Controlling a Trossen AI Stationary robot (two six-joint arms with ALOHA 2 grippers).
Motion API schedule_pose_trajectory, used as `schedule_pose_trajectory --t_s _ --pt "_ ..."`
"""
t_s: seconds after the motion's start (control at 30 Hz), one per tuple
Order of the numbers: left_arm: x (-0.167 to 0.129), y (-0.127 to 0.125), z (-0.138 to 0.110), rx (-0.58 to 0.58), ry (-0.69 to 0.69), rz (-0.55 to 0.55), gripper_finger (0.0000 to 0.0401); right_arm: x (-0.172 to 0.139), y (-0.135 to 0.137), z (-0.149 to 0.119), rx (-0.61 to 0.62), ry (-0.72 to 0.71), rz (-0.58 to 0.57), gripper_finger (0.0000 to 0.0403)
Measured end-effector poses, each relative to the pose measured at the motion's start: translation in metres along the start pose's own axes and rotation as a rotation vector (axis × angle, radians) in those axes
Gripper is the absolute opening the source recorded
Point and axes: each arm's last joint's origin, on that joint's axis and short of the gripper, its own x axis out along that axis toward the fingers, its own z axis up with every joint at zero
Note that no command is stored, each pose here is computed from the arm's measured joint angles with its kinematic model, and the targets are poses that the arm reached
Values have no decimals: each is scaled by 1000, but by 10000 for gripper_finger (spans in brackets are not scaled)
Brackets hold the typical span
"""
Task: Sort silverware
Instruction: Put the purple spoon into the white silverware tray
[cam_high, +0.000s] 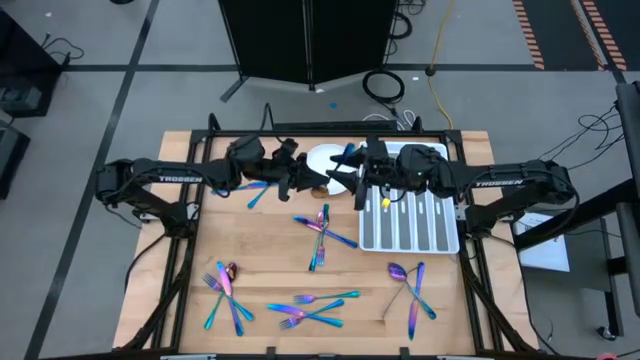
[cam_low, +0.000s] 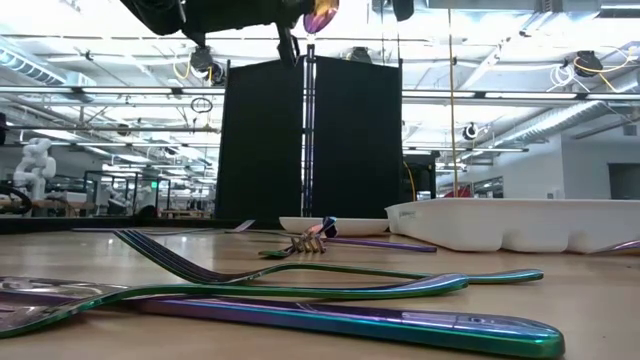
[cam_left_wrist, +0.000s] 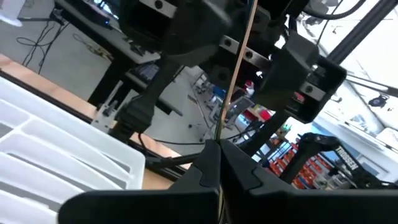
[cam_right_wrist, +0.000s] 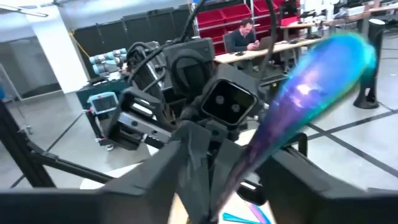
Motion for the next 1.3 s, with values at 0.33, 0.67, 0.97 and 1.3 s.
schedule_pose_trajectory --t_s 0.33,0.67,0.97,1.3 --pt "-5 8 6 -181 -20 30 37 -1 2 1 -96 -6 25 3" --pt "-39 48 37 -576 -100 116 136 -13 7 7 -508 -10 54 1" --pt "-27 49 13 -953 51 154 142 -12 22 -24 -1240 188 94 0" --pt "-7 42 5 -1065 -81 123 141 3 44 -48 -1701 276 -22 0"
